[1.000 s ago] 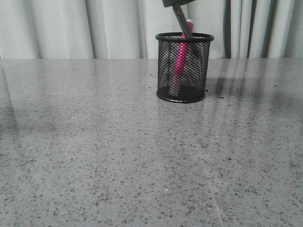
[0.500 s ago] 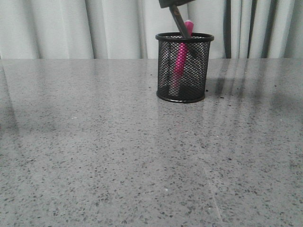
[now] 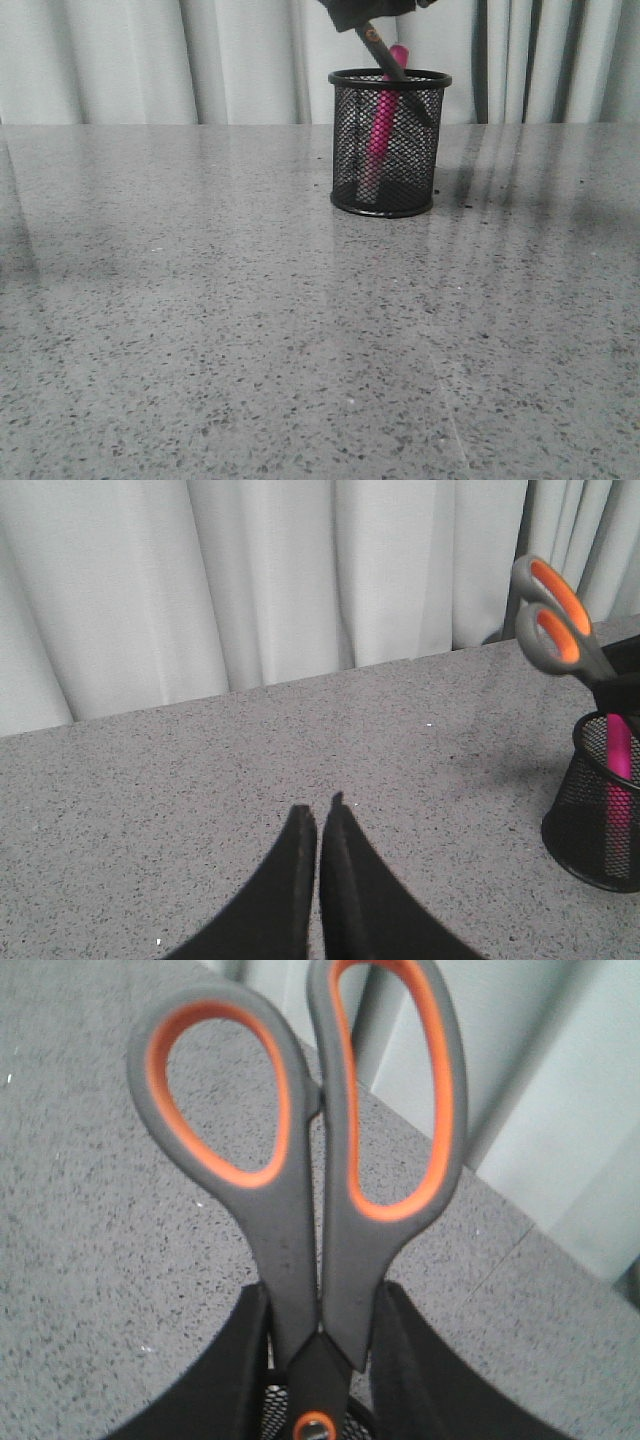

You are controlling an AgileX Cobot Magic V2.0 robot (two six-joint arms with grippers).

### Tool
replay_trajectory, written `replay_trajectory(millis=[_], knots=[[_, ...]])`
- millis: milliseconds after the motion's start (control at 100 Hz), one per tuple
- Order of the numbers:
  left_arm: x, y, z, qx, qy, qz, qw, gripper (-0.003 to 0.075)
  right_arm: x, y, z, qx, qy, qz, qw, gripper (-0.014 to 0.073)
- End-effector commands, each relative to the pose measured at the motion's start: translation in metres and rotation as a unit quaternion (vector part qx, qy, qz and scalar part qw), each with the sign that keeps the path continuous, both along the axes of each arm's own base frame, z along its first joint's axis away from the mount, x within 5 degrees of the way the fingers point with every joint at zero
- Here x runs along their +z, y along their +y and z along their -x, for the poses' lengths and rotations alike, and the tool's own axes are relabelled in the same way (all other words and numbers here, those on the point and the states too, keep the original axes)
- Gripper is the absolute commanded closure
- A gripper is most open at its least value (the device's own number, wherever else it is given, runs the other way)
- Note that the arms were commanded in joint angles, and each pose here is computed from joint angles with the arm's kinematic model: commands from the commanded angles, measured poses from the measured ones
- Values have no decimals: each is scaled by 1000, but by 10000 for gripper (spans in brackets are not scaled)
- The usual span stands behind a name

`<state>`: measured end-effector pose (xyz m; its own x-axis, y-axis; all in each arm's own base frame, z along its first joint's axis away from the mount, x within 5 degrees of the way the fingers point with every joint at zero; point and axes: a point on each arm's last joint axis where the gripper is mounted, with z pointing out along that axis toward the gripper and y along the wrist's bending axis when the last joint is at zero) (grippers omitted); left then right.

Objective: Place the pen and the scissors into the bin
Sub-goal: 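Lower the scissors blades-first into the mesh cup with the right gripper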

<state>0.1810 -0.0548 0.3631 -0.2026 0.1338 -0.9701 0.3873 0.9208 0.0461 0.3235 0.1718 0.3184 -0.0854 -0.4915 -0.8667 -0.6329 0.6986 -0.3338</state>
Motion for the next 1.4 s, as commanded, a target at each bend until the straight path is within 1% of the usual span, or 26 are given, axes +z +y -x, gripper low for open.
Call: replay_trajectory(millis=[0, 160, 290, 390, 480, 590, 660, 810, 920, 1240, 1390], knots=[[16, 4, 1, 21, -41, 22, 999, 739, 28, -1, 5, 8, -67, 20, 998, 671], [16, 4, 1, 21, -41, 22, 999, 739, 31, 11, 10, 42, -128, 91, 987, 671], [16, 4, 1, 21, -41, 22, 999, 739, 34, 16, 12, 33, -165, 115, 979, 671], [16, 4, 1, 21, -41, 22, 999, 739, 36, 20, 15, 40, -183, 133, 973, 671], [16, 4, 1, 21, -41, 22, 999, 739, 39, 20, 17, 39, -183, 124, 974, 671], [16, 4, 1, 21, -41, 22, 999, 739, 43, 19, 20, 23, -161, 79, 984, 671], [16, 4, 1, 22, -41, 22, 999, 739, 45, 19, 21, 23, -153, 66, 986, 671], [15, 3, 0, 20, -37, 22, 999, 739, 47, 18, 23, 22, -150, 55, 987, 671], [15, 3, 0, 20, -37, 22, 999, 739, 51, 17, 25, 17, -146, 39, 988, 671], [15, 3, 0, 20, -37, 22, 999, 739, 63, 11, 31, 9, -162, 31, 986, 671], [15, 3, 0, 20, -37, 22, 999, 739, 63, 7, 30, 12, -153, 25, 988, 671]])
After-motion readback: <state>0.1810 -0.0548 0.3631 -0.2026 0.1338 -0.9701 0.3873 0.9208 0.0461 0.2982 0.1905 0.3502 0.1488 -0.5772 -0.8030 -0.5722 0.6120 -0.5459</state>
